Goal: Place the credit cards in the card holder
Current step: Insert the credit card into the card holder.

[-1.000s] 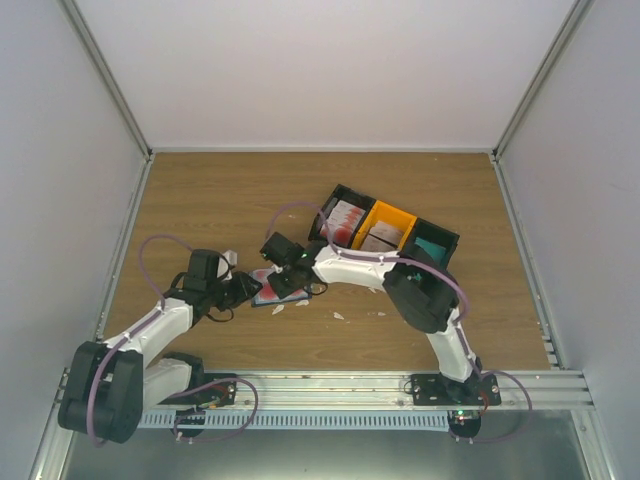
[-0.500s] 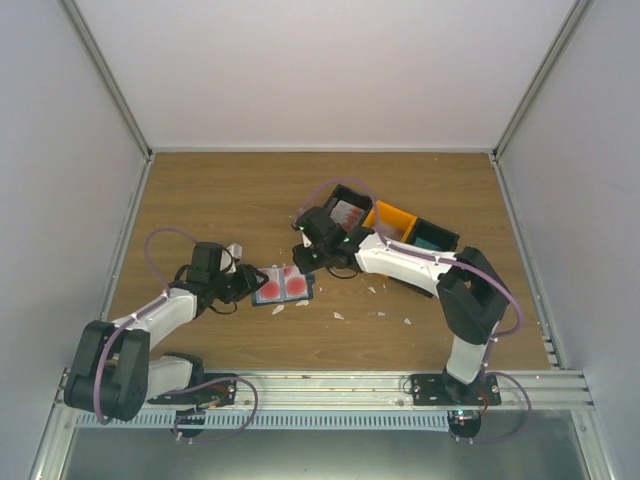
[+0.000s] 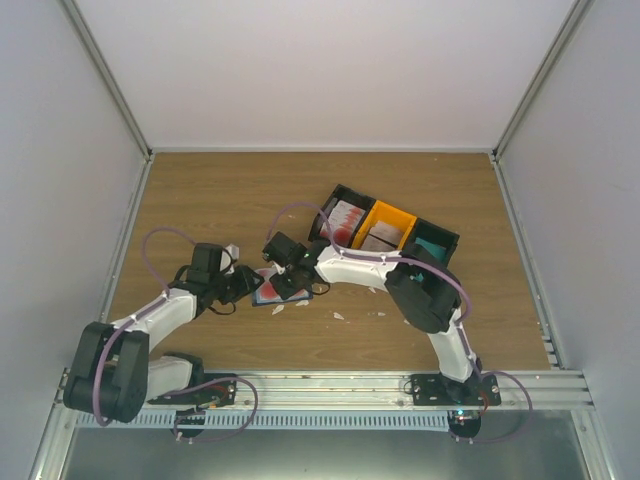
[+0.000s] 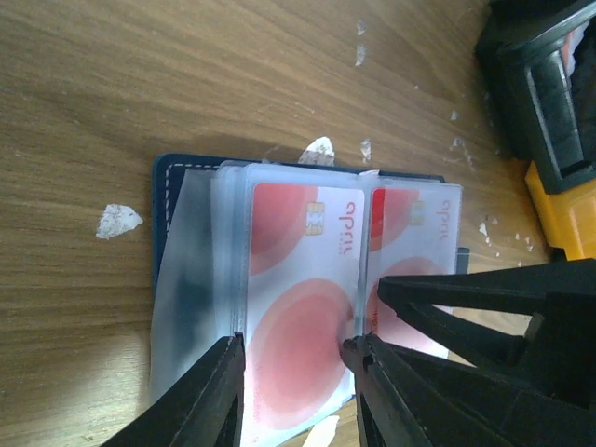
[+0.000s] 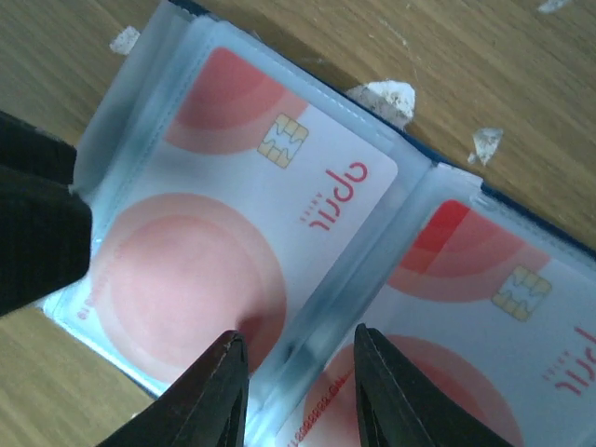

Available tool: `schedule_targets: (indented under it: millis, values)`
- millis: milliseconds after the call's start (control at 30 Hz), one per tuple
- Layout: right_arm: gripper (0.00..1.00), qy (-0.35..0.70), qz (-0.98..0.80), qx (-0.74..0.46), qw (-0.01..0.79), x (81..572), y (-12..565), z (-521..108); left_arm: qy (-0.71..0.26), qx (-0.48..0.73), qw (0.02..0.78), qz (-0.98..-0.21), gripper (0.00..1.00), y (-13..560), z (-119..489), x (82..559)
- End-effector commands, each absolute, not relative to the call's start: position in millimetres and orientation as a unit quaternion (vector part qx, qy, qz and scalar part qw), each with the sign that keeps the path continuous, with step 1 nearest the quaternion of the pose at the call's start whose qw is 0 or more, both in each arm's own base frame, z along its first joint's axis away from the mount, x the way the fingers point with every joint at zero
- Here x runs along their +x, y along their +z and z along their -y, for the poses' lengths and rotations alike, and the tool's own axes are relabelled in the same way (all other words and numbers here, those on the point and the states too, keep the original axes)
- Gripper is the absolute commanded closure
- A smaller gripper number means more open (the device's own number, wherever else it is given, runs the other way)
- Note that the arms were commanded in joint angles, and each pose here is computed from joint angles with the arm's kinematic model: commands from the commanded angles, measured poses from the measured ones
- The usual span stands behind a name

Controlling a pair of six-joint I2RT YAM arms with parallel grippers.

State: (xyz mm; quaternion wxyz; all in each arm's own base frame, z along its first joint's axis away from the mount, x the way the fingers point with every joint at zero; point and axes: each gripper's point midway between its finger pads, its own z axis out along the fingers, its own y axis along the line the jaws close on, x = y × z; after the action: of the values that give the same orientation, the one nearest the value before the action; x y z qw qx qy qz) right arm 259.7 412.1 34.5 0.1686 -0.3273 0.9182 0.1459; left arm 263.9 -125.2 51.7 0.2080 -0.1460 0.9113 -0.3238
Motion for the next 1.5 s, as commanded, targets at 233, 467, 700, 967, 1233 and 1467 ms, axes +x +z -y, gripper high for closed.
schedule_targets:
  millis: [233, 467, 700, 967, 1233, 1467]
  values:
    - [0.71, 0.061, -0.924, -0.355, 0.132, 263, -3, -390, -0.338, -0.132, 0.212, -0.907, 0.63, 51, 131, 269]
    - [0.80, 0.048, -0.924, -0.360, 0.121, 260, -15, -383, -0.338, -0.133, 0.207, -0.909, 0.66, 47, 131, 267]
    - [0.80, 0.042, -0.924, -0.362, 0.115, 257, -22, -381, -0.340, -0.134, 0.193, -0.910, 0.66, 41, 133, 266]
    - [0.84, 0.042, -0.927, -0.356, 0.113, 256, -26, -380, -0.364, -0.116, 0.190, -0.904, 0.72, 45, 142, 266]
    - [0.83, 0.080, -0.927, -0.328, 0.161, 269, 7, -393, -0.413, -0.077, 0.198, -0.886, 0.77, 63, 157, 267]
    - [0.77, 0.132, -0.928, -0.261, 0.231, 293, 61, -390, -0.449, -0.048, 0.190, -0.872, 0.68, 69, 169, 265]
